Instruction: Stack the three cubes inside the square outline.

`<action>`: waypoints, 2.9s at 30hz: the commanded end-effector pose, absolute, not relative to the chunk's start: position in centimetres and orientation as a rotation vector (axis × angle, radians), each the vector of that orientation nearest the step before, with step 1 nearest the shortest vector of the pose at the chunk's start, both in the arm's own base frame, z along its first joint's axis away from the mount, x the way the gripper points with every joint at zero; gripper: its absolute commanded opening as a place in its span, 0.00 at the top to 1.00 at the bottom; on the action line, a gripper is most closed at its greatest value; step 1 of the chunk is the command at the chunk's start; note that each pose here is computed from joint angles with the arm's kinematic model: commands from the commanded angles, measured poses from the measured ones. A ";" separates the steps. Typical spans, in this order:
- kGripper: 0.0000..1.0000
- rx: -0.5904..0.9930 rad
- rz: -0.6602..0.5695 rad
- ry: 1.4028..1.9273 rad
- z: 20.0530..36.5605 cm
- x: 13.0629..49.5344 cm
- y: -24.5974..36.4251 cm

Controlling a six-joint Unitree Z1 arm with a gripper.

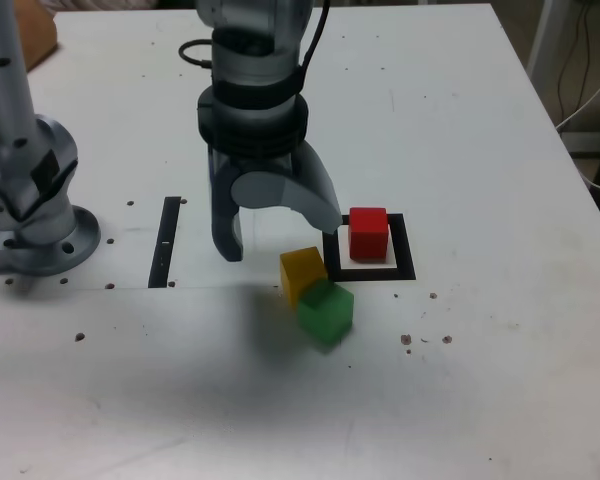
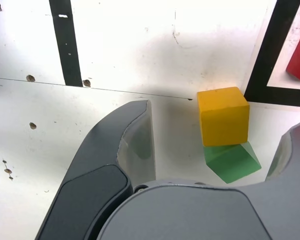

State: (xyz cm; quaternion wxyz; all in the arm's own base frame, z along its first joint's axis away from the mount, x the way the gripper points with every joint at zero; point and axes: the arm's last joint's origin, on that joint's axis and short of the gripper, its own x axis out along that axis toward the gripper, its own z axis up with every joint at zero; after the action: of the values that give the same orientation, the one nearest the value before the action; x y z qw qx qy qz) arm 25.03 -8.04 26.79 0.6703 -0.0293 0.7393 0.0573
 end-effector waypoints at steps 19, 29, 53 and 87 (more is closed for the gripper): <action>0.09 -0.064 0.129 1.757 22.0 28.3 -8.9; 0.13 -0.069 0.111 1.782 20.3 28.7 -9.1; 0.36 -0.069 0.109 1.753 20.1 29.3 -8.3; 0.59 -0.063 0.099 1.702 22.7 28.5 -8.1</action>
State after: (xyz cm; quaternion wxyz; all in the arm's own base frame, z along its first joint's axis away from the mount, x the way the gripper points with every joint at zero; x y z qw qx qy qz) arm 28.82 -8.19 21.60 0.6495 -0.0285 0.7586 0.0437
